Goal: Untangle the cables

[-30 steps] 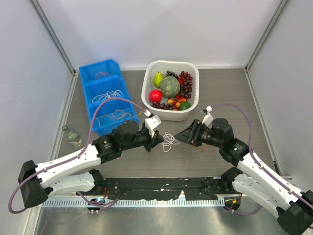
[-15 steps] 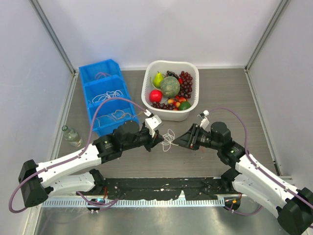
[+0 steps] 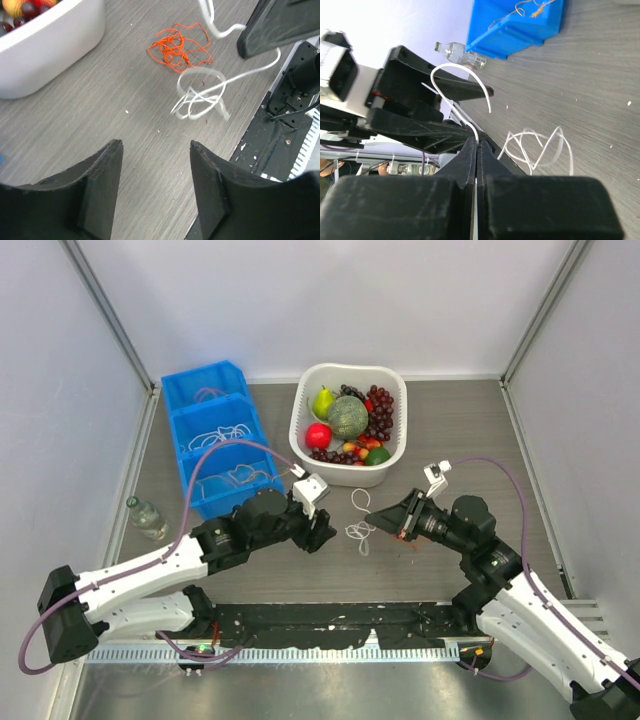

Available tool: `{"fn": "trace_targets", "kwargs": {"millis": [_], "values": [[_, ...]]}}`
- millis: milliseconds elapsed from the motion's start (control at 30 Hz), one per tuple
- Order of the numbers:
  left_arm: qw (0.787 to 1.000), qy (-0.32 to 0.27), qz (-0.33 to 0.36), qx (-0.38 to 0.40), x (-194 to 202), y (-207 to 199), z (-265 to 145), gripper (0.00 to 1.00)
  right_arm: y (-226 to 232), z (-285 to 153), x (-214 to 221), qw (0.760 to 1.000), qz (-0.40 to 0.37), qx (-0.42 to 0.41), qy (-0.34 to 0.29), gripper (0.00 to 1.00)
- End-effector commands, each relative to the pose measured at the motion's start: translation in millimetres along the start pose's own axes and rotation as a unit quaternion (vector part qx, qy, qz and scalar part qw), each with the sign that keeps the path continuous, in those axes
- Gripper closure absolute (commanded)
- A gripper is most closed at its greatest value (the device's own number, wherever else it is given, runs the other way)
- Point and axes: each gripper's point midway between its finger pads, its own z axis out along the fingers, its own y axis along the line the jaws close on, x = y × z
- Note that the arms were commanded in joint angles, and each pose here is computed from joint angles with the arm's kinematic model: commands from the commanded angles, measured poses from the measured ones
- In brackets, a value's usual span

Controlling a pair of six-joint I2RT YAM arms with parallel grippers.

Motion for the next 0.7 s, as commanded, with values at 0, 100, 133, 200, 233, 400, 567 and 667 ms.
{"fn": "trace_targets", "kwargs": {"millis": [0, 100, 133, 200, 233, 400, 567, 667], "values": [[0.999, -0.041, -0.033, -0.009, -8, 2, -10, 0.38, 19, -2, -16, 0.999, -0.042, -0.015, -0.024, 0.99], [0.997, -0.055, -0.048, -0.012, -9, 3, -13, 0.34, 23, -2, -18, 0.998, -0.048, -0.019, -0.026, 0.99], [0.997, -0.060, -0.053, -0.006, -11, 1, -13, 0.34, 26, -3, -20, 0.998, -0.049, -0.022, -0.029, 0.99], [0.995, -0.072, -0.065, 0.002, -14, -3, -12, 0.34, 32, -5, -22, 0.998, -0.052, -0.029, -0.030, 0.99], [0.994, -0.083, -0.072, 0.008, -18, -5, -11, 0.36, 35, -5, -23, 0.998, -0.055, -0.031, -0.030, 0.99], [0.986, -0.132, -0.104, 0.021, -27, -5, -17, 0.62, 45, -7, -25, 0.997, -0.059, -0.046, -0.027, 0.99], [0.980, -0.160, -0.105, 0.059, -34, -16, -27, 0.56, 54, -7, -25, 0.996, -0.056, -0.064, -0.023, 0.99], [0.981, -0.162, -0.090, 0.064, -36, -18, -28, 0.56, 60, -8, -24, 0.995, -0.053, -0.077, -0.019, 0.99]]}}
